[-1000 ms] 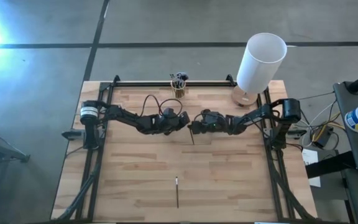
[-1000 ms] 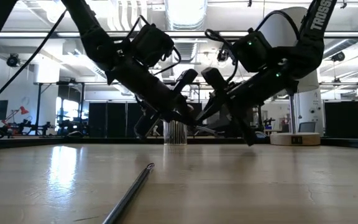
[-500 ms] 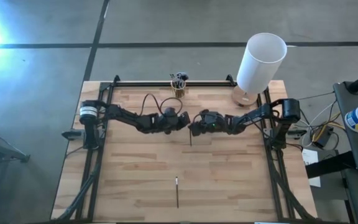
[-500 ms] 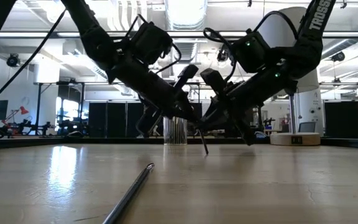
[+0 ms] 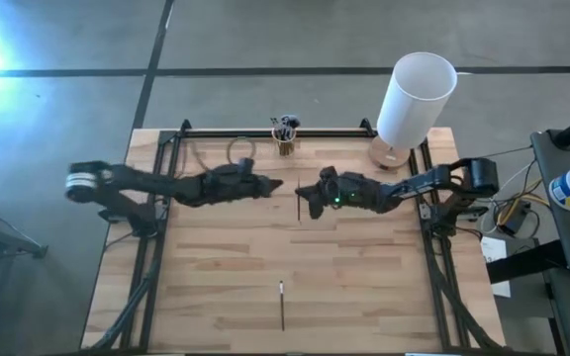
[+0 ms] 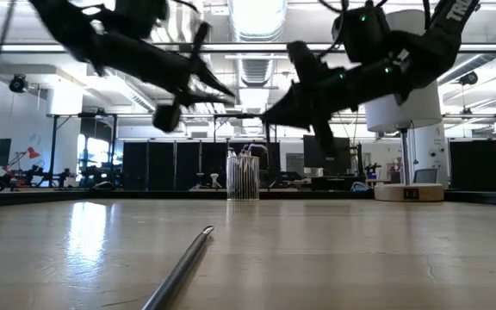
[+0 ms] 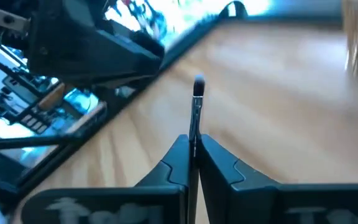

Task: Put items in baskets/containers
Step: Put the black eyeshadow brush into the yellow pen holder

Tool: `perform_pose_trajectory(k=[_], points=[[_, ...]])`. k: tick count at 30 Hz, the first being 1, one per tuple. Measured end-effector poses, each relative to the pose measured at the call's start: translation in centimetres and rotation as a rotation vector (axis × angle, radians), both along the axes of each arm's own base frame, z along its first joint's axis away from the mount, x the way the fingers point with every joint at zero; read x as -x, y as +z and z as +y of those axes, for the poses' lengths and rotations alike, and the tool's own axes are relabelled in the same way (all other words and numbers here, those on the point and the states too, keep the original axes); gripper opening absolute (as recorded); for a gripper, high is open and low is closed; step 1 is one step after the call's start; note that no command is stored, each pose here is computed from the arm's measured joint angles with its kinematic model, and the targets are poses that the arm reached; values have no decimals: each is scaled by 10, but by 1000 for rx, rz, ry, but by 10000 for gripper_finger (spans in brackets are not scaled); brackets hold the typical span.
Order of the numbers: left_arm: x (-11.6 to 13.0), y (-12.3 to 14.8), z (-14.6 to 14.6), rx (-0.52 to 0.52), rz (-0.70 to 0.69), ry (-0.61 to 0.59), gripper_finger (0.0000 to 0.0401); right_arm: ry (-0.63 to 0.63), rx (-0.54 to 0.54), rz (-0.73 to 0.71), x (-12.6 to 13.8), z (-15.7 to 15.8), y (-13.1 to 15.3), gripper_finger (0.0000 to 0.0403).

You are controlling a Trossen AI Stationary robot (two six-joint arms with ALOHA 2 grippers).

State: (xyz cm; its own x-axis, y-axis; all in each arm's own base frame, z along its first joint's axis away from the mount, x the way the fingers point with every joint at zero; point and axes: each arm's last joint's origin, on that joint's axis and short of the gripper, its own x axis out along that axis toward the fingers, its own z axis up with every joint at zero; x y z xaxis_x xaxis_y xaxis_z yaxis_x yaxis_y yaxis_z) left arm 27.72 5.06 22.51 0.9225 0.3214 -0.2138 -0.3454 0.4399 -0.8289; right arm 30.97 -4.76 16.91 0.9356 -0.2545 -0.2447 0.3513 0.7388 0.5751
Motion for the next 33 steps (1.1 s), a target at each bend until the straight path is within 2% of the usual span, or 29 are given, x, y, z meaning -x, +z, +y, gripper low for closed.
perform_pose_trajectory(k=[6, 9, 12, 15, 19, 23, 28, 33], points=[[50, -3, -7, -130, -57, 13, 4, -49, 327, -87, -10, -16, 50, 13], [69, -5, -11, -184, -148, 18, 2, -82, 480, -49, -21, -37, 67, 13], [85, -12, -13, -203, -215, 26, 1, -99, 561, -18, -30, -67, 83, 13], [97, -16, -15, -213, -270, 33, 0, -109, 584, -10, -36, -103, 89, 13], [106, -22, -16, -232, -265, 36, 0, -158, 605, -8, -46, -149, 91, 13], [108, -26, -17, -236, -255, 32, 0, -136, 607, -10, -64, -181, 80, 13], [110, -29, -17, -231, -246, 31, 0, -111, 578, 59, -89, -199, 57, 13], [110, -30, -18, -227, -244, 25, 0, -85, 563, 132, -95, -203, 43, 13]])
